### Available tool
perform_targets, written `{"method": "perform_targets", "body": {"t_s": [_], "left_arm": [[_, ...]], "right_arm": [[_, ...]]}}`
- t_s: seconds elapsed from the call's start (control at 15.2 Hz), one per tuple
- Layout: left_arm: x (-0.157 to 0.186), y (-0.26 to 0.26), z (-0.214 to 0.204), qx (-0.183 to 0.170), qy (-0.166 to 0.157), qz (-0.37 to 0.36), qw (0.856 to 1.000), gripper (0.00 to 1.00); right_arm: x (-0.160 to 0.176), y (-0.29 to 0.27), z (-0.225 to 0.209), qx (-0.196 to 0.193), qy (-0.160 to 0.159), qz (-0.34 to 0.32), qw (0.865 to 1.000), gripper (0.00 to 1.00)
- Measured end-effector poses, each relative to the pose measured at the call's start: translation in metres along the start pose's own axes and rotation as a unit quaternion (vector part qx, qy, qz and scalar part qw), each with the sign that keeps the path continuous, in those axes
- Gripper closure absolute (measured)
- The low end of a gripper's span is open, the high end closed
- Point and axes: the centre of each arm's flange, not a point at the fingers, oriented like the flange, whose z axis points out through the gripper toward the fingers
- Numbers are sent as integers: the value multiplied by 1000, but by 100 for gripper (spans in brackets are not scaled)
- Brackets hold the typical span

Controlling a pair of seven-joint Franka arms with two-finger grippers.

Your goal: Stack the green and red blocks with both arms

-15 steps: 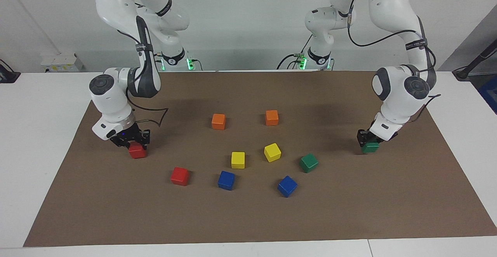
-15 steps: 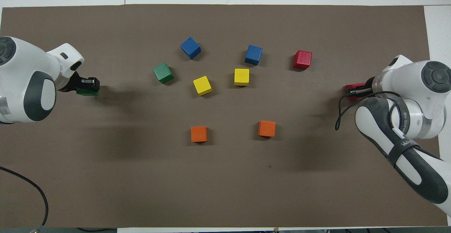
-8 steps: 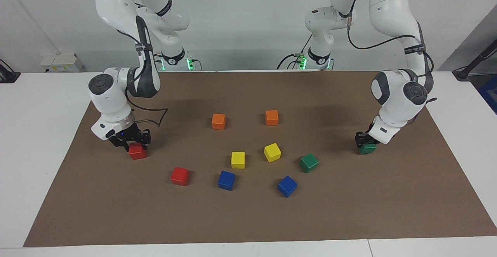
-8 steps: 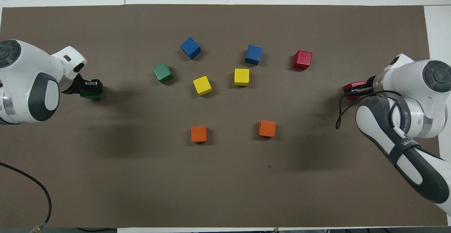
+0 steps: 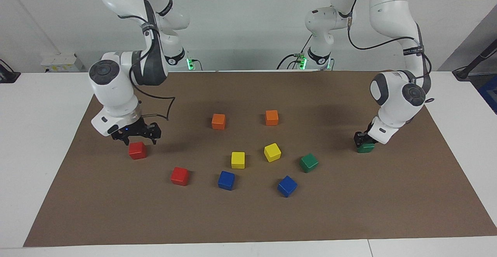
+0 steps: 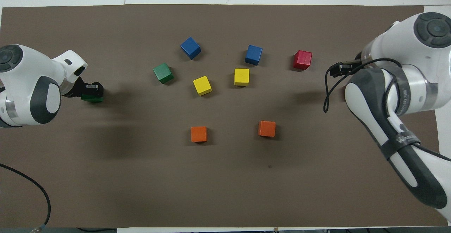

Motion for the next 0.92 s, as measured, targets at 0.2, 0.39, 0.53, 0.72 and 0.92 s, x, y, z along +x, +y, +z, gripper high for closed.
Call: {"method": "perform_targets", "body": {"t_s": [0.2, 0.39, 0.53, 0.72, 0.92], "left_arm": [[12, 1, -22, 0, 19, 1, 1000, 2], [36, 46, -83, -23, 27, -43, 998, 0], [43, 115, -108, -25, 32, -81, 996, 0], [44, 204, -98, -26, 29, -132, 990, 0], [53, 245, -69, -17, 25, -194, 981, 0]], "right_arm": [[21, -38, 12, 3, -3, 34, 999, 0], [49, -52, 29, 5, -8, 68, 998, 0], [61, -62, 44, 7, -10, 80, 997, 0], [76, -74, 58, 11, -8, 80, 997, 0], [82, -77, 66, 12, -8, 80, 997, 0]]}}
